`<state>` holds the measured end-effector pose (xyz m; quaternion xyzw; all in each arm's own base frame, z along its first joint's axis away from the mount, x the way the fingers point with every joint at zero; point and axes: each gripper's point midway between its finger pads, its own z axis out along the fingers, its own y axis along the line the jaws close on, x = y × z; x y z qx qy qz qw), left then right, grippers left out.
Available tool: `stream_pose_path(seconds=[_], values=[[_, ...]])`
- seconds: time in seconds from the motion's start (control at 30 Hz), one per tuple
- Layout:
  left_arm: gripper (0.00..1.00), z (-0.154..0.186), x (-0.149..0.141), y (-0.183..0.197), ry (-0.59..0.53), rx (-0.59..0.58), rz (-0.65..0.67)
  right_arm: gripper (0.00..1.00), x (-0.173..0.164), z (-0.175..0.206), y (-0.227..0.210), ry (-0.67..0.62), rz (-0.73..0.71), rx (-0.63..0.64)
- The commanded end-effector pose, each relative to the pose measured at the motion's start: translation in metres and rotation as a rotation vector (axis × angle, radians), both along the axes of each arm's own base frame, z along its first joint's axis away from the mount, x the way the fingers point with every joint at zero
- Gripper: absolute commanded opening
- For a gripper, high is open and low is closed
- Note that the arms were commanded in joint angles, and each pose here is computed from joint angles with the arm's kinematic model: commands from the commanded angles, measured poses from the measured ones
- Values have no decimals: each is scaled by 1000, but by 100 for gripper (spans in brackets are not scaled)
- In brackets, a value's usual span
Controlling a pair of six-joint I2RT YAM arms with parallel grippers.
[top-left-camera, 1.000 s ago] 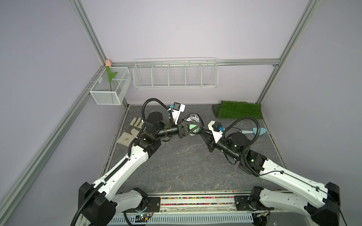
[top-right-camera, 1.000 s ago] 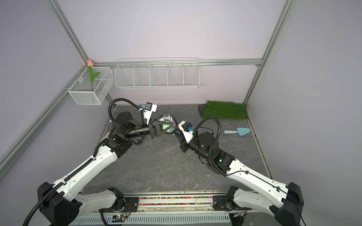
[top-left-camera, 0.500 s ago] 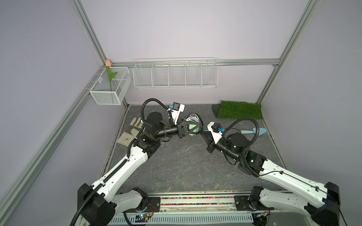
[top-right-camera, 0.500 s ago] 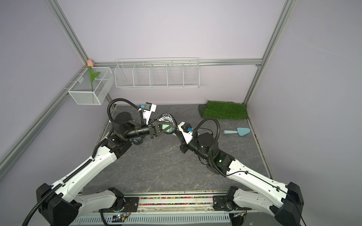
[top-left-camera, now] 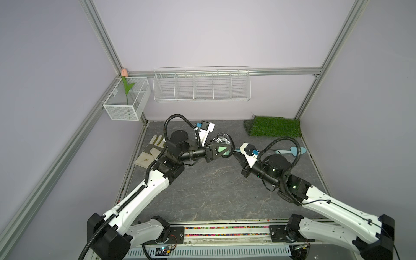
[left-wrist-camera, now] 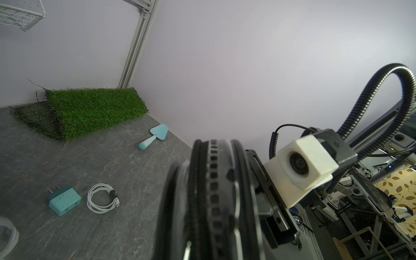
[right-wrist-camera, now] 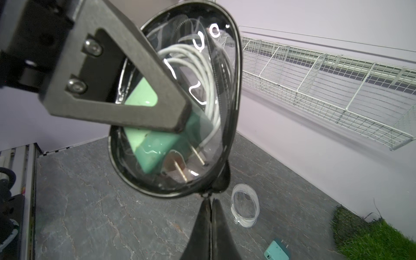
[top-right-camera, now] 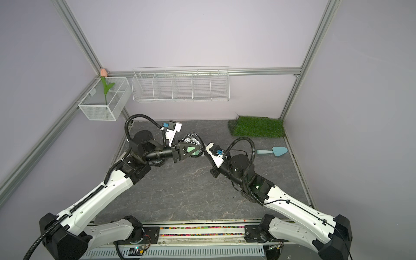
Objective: Pack away charging kits
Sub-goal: Zip the zipper on the storage bag.
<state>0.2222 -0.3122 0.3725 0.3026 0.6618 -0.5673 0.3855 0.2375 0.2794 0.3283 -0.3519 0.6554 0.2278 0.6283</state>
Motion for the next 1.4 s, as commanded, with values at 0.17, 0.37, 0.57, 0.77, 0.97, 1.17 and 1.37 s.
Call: stream_pose_path(seconds=[0.17,0.37,0.57,0.77,0.97,1.17,1.37], values=[[0,-38,-23,0,8,150,-74,6,26,15,-43,-69,-139,-83],[0,-58,-29,-6,-9,211,-121,6,39,21,-45,-162,-150,-129],[0,-72,-27,-14,-1,239,-147,6,39,48,-33,-254,-61,-157],[0,-78,-31,-17,-12,253,-170,6,50,68,-41,-351,-85,-181],[0,-85,-29,-23,-13,283,-178,6,51,79,-31,-418,-7,-232],[0,-90,-26,-24,-10,305,-161,6,49,88,-39,-424,-21,-199],[0,-81,-14,-26,-10,299,-106,6,29,80,-33,-329,71,-117]])
